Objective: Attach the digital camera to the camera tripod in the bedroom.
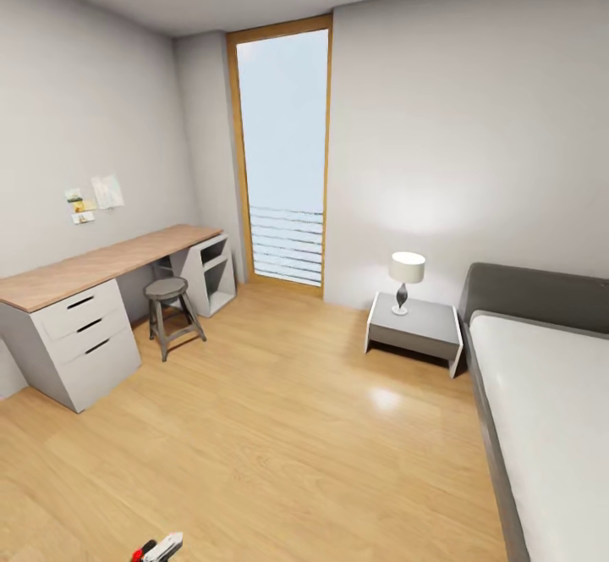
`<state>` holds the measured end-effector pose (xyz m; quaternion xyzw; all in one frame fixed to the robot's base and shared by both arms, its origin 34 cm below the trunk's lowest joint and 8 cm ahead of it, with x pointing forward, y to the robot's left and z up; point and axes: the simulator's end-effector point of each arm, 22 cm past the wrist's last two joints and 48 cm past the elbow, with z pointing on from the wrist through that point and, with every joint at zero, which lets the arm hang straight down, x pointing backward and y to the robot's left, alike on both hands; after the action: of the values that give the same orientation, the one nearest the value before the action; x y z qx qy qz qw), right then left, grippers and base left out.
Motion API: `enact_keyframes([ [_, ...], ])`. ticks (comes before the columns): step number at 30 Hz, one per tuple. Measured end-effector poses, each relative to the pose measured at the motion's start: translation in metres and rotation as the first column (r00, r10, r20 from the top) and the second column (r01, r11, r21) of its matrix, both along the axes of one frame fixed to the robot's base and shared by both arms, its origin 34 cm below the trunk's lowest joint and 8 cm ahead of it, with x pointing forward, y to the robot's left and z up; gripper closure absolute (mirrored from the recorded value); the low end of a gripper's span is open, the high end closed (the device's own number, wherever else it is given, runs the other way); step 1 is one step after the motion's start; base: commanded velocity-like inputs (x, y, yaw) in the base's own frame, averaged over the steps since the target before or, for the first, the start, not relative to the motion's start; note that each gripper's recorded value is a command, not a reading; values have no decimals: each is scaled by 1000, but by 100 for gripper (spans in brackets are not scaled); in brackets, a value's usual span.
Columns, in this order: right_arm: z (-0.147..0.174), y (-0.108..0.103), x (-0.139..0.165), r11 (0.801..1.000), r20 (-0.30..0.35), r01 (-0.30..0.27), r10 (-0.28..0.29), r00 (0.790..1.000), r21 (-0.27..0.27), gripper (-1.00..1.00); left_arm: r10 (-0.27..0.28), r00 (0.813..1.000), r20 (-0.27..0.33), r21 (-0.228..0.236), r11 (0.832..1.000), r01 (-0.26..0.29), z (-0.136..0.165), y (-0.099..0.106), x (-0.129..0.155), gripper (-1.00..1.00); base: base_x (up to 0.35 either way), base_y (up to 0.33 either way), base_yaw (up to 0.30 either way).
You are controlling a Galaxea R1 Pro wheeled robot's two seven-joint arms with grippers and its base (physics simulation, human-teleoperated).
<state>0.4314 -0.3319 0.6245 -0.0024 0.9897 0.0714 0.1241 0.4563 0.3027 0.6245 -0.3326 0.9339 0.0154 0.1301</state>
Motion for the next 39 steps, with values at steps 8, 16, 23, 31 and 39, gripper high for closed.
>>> enact_keyframes([
  [8, -18, -3, -76, 998, -22, -56, 55, 998, -28, -100, -2, 998, -61, 41, 999, 4, -17, 9, -70, 100, 0, 0, 0],
  [16, -18, -14, -104, 995, -44, -55, 51, 998, -84, -100, -5, 998, -58, 49, 999, 8, -13, 3, -84, 100, 0, 0, 0],
  [23, -13, -20, -114, 993, -49, -51, 46, 998, -108, -100, 0, 995, -98, 57, 998, 6, -15, 7, -120, 100, 0, 0, 0],
  [31, -7, -21, -124, 992, -52, -51, 46, 998, -112, -100, -14, 993, -120, 54, 998, 20, -12, 2, -139, 100, 0, 0, 0],
  [39, -4, -20, -145, 992, -53, -59, 53, 997, -110, -100, -41, 988, -151, 7, 999, 43, -16, -9, -187, 100, 0, 0, 0],
])
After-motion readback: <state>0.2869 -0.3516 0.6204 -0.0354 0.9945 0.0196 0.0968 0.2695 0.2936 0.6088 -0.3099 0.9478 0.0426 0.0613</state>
